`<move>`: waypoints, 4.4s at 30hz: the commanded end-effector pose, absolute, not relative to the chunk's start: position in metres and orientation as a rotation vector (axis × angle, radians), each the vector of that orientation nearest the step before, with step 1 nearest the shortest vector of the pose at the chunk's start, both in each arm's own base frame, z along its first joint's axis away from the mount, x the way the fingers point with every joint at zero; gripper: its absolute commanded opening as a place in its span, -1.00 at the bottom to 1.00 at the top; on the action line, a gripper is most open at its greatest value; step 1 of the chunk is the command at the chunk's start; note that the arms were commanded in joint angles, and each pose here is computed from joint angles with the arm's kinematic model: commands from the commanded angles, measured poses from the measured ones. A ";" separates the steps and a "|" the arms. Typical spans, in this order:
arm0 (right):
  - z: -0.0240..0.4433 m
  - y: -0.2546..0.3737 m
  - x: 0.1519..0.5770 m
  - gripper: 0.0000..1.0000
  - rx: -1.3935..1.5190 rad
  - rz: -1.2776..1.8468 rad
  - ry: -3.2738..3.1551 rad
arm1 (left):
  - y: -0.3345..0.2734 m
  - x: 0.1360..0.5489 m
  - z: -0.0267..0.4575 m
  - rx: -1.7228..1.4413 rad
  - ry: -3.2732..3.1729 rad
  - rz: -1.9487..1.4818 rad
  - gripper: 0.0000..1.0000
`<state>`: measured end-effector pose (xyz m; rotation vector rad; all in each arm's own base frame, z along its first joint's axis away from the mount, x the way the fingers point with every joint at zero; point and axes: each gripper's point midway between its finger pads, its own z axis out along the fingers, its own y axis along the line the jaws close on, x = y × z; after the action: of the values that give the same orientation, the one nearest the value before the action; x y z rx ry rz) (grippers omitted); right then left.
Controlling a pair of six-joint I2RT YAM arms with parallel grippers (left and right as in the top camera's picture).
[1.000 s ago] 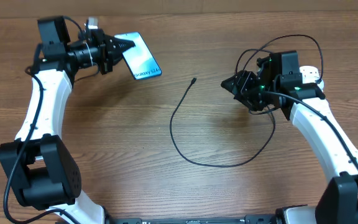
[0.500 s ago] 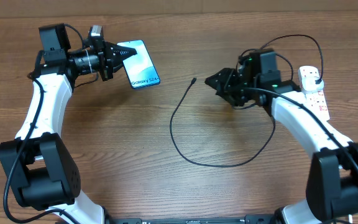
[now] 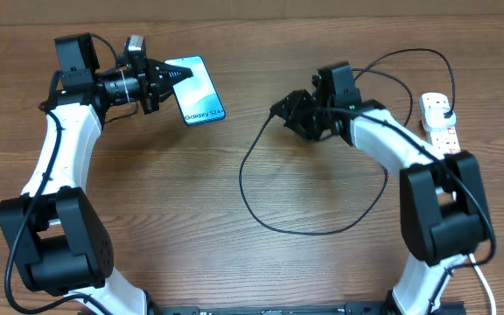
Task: Plug charger to phone and switch on socket
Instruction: 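Lower the right gripper onto the black cable's USB-C end and grip it, then lift the USB-C plug and carry it left toward the held phone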
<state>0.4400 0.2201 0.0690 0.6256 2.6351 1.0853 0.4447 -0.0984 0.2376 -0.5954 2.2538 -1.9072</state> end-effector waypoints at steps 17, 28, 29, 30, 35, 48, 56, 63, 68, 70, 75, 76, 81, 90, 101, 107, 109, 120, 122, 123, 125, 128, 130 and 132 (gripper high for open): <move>0.010 0.247 0.453 -0.02 0.623 0.987 2.709 | -0.100 0.438 0.253 -0.510 2.231 -1.931 -0.91; -0.001 0.244 0.451 -0.02 0.638 0.951 2.732 | -0.100 0.438 0.253 -0.510 2.231 -1.932 -0.91; -0.002 0.244 0.450 -0.02 0.639 0.949 2.734 | -0.100 0.438 0.253 -0.510 2.231 -1.932 -0.91; -0.002 0.244 0.450 -0.02 0.639 0.948 2.736 | -0.100 0.438 0.253 -0.510 2.231 -1.932 -0.91; -0.003 0.243 0.449 -0.02 0.637 0.945 2.739 | -0.100 0.438 0.252 -0.512 2.233 -1.935 -0.91; -0.008 0.240 0.442 -0.02 0.651 0.916 2.777 | -0.110 0.434 0.253 -0.492 2.248 -1.958 -0.91; -0.007 0.240 0.444 -0.02 0.648 0.916 2.767 | -0.110 0.435 0.253 -0.493 2.249 -1.955 -0.91; -0.007 0.237 0.451 -0.05 0.664 0.888 2.735 | -0.110 0.435 0.253 -0.492 2.249 -1.957 -0.91; -0.008 0.235 0.453 -0.09 0.678 0.867 2.728 | -0.110 0.435 0.253 -0.492 2.249 -1.956 -0.92; -0.011 0.234 0.453 -0.12 0.708 0.860 2.724 | -0.111 0.434 0.253 -0.491 2.250 -1.957 -0.92; -0.026 0.242 0.450 -0.15 0.728 0.872 2.740 | -0.115 0.434 0.253 -0.481 2.256 -1.960 -0.91; -0.031 0.244 0.448 -0.15 0.727 0.864 2.750 | -0.115 0.433 0.253 -0.480 2.257 -1.961 -0.91; -0.040 0.245 0.448 -0.25 0.724 0.853 2.751 | -0.116 0.433 0.253 -0.478 2.258 -1.962 -0.92; -0.052 0.246 0.442 -0.92 0.646 0.871 2.797 | -0.116 0.433 0.253 -0.477 2.258 -1.964 -0.91; 0.081 0.247 0.435 -0.92 -0.079 1.274 2.593 | -0.123 0.411 0.274 -0.132 2.163 -2.078 -0.92; 0.158 0.234 0.389 -0.92 -0.410 1.368 2.469 | -0.124 0.402 0.280 0.014 2.102 -2.103 -0.92; 0.173 0.234 0.370 -0.92 -0.490 1.396 2.452 | -0.126 0.402 0.280 0.030 2.098 -2.098 -0.92; 0.231 0.221 0.304 -0.92 -0.591 1.429 2.448 | -0.144 0.397 0.279 0.091 2.113 -2.099 -0.91; 0.244 0.219 0.294 -0.92 -0.600 1.423 2.433 | -0.149 0.397 0.277 0.093 2.126 -2.091 -0.92; 0.250 0.218 0.289 -0.92 -0.604 1.419 2.425 | -0.152 0.397 0.276 0.093 2.133 -2.083 -0.92; 0.260 0.216 0.281 -0.92 -0.616 1.412 2.408 | -0.156 0.399 0.272 0.085 2.151 -2.058 -0.92; 0.269 0.213 0.269 -0.92 -0.619 1.410 2.401 | -0.158 0.406 0.265 0.012 2.193 -2.010 -0.92; 0.271 0.211 0.261 -0.92 -0.614 1.414 2.409 | -0.157 0.408 0.263 -0.040 2.215 -2.009 -0.91; 0.270 0.210 0.254 -0.92 -0.605 1.419 2.420 | -0.157 0.408 0.263 -0.057 2.222 -2.017 -0.92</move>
<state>0.2641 0.2101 0.2702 -0.5945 2.4244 1.3990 0.4087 -0.1578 0.2550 -0.0276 2.2149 -2.0222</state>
